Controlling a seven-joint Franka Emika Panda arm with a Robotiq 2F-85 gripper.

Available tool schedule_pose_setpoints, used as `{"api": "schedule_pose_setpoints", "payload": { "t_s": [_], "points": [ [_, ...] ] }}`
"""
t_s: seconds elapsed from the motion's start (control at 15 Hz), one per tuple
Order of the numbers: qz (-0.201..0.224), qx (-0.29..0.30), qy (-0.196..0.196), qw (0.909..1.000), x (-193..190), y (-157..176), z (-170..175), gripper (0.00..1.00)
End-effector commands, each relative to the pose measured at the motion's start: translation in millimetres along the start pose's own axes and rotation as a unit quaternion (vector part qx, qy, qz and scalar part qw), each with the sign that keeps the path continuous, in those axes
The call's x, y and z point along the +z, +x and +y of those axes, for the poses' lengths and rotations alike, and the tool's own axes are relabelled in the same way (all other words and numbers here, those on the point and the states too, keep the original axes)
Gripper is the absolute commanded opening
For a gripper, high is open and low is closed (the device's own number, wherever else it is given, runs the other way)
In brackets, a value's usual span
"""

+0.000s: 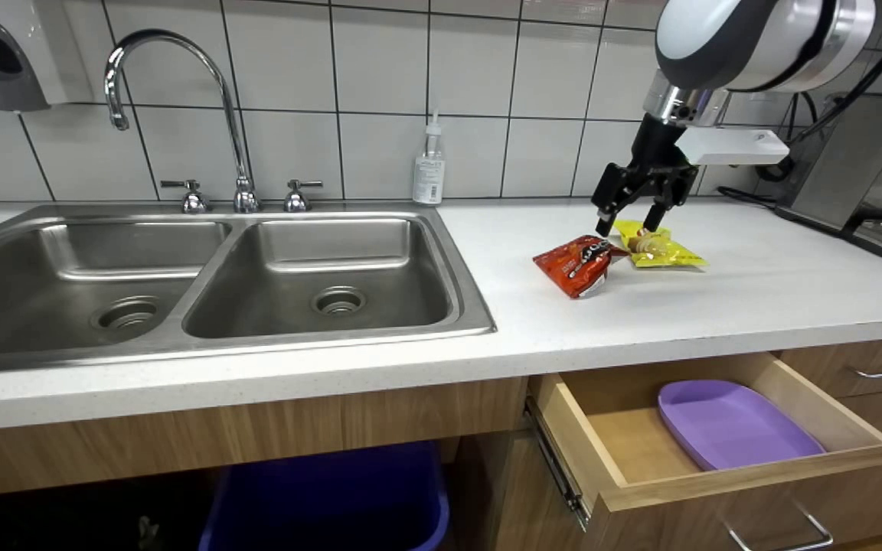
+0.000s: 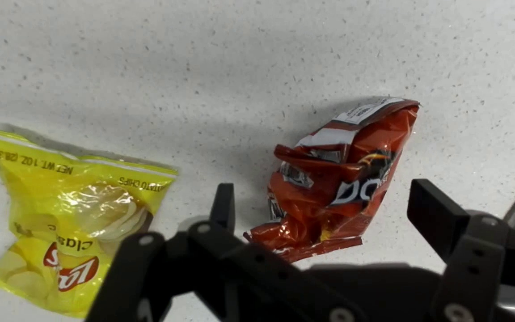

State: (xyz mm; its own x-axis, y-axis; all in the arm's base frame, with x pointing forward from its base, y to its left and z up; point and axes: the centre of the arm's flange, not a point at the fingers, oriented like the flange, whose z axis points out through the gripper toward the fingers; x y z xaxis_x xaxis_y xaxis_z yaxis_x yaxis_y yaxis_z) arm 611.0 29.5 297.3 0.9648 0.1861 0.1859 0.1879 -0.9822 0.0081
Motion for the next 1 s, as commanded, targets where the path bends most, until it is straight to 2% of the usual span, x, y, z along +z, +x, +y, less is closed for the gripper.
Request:
{"api": "schedule_pose_setpoints", "payload": {
  "t_s": [0.0, 0.93],
  "points": [
    [-0.012, -0.033, 0.001, 0.9994, 6.5, 30.2, -7.3, 1.0],
    [-0.031, -0.1, 0.014, 0.9944, 40.5, 80.1, -50.1, 1.0]
  ]
}}
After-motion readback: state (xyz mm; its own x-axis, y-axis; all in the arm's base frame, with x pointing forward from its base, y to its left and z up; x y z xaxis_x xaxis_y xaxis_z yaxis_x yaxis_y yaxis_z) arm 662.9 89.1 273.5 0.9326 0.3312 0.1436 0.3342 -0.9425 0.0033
